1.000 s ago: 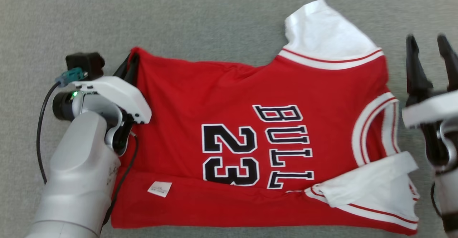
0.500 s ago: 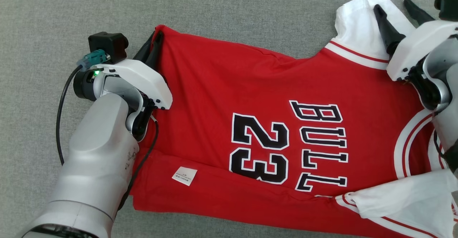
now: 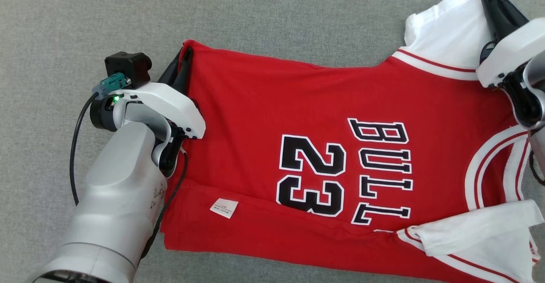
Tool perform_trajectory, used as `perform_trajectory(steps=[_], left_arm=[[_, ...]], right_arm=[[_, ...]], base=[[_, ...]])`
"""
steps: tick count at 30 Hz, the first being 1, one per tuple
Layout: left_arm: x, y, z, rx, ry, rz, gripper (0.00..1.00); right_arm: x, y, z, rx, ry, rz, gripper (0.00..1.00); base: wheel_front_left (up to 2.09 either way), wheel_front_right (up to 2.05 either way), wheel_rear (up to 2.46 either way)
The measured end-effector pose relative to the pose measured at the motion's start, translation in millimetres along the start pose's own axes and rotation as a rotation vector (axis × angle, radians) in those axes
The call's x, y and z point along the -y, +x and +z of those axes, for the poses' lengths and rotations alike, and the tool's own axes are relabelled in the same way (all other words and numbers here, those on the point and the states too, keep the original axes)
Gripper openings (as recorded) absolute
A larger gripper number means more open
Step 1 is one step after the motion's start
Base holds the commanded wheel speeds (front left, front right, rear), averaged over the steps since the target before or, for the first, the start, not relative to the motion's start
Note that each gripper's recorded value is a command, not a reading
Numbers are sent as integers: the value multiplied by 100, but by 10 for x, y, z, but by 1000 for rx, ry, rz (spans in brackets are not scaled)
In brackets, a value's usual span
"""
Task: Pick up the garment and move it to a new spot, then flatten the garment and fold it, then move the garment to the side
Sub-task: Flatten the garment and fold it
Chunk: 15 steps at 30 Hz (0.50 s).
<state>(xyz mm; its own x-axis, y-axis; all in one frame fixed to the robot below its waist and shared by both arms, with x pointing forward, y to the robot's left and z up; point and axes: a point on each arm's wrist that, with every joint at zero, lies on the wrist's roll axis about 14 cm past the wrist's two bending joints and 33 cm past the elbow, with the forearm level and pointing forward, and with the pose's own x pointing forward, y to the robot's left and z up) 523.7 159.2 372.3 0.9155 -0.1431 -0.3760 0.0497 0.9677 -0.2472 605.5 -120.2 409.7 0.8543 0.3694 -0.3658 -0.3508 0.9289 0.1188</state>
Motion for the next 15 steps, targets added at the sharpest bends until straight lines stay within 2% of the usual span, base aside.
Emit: perform_trajectory(steps=[9, 15], left_arm=[[20, -163, 173, 87, -6, -23, 0], [-16, -348, 207, 138, -13, -22, 0]], right_arm=[[-89, -333, 147, 175, 32, 23, 0], [-172, -685, -33, 208, 31, 36, 0]], base=[[0, 0, 0], [0, 0, 0]])
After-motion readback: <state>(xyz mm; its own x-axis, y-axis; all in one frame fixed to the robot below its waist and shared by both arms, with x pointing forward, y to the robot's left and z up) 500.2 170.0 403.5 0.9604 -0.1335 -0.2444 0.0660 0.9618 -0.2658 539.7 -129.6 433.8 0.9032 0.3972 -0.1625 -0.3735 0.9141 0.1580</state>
